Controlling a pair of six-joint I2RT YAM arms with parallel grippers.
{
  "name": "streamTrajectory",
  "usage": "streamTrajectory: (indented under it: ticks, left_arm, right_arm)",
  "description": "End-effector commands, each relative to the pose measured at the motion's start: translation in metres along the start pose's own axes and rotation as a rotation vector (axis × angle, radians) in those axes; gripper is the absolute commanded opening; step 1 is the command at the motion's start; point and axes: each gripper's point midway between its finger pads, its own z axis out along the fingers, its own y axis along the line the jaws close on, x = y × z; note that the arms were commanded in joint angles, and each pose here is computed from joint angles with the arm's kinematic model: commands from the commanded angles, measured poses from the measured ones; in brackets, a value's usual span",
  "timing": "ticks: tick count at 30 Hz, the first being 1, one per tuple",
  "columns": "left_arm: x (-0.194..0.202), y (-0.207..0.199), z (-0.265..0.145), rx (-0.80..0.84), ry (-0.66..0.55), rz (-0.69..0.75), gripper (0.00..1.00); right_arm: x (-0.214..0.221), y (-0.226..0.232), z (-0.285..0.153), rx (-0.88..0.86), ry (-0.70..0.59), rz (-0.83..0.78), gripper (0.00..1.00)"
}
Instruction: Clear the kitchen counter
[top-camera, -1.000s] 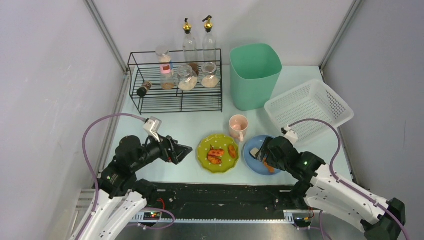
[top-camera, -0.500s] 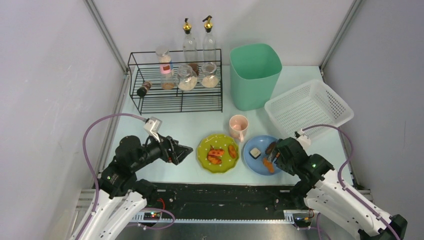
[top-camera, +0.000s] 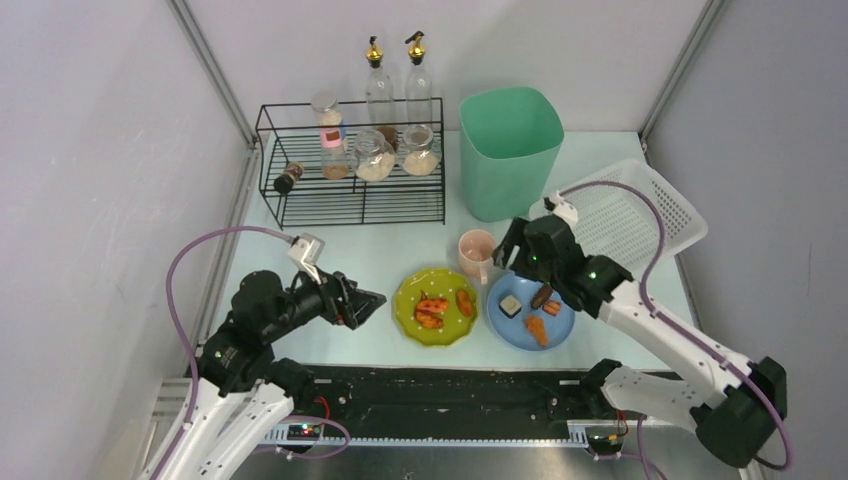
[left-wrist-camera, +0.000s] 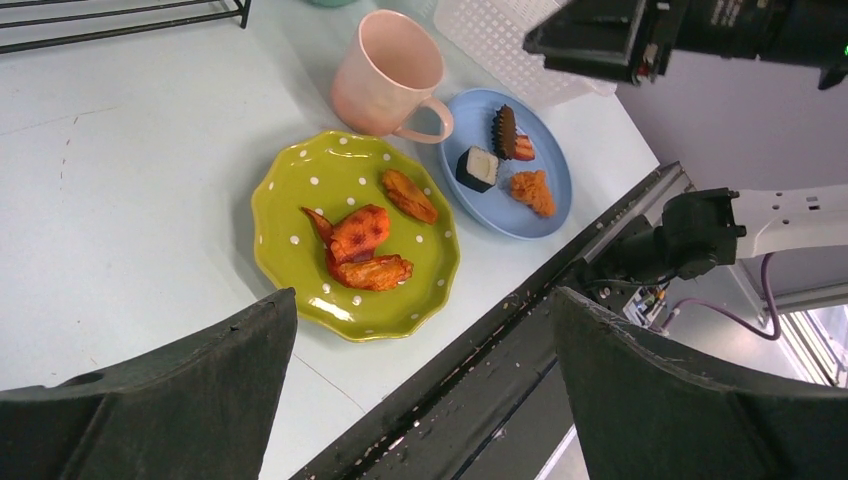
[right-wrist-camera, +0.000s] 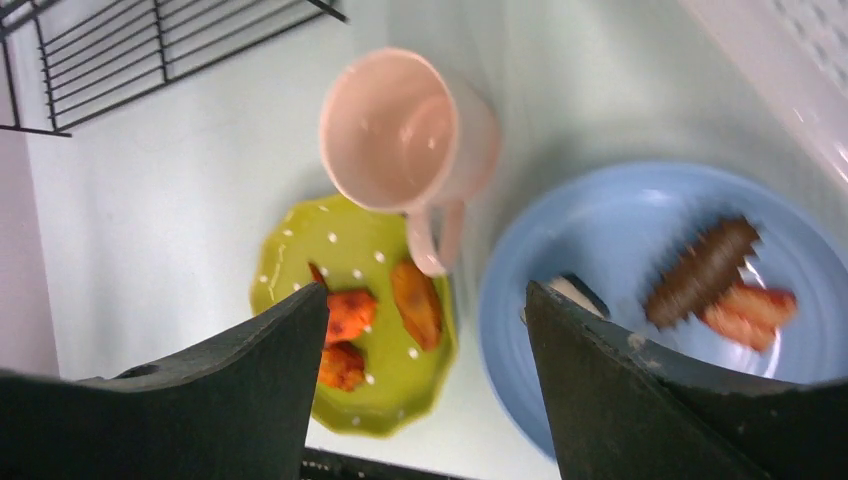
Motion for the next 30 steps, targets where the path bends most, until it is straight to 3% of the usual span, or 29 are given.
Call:
streamTrajectory:
  ticks: [1, 9, 15, 30]
  left_arm:
    - [-0.008, -0.001, -0.002, 0.008, -0.038, 0.028, 1.00]
    - [-0.030, 0.025, -0.014, -0.128, -0.169, 0.009, 1.00]
    - [-0.036, 0.036, -0.016, -0.185, -0.204, -0.004, 1.00]
    - [-0.039, 0.038, -0.020, -0.201, -0.227, -0.006, 1.00]
  right_arm:
    - [-0.050, 0.072, 0.007, -0.211, -0.135, -0.077, 0.77]
    - [-0.089, 0.136, 0.033, -0.325, -0.259, -0.049, 0.77]
    - [-0.098, 0.173, 0.071, -0.340, -0.314, -0.015, 0.77]
    - [-0.114, 0.177, 0.151, -0.214, -0.370, -0.083, 0.73]
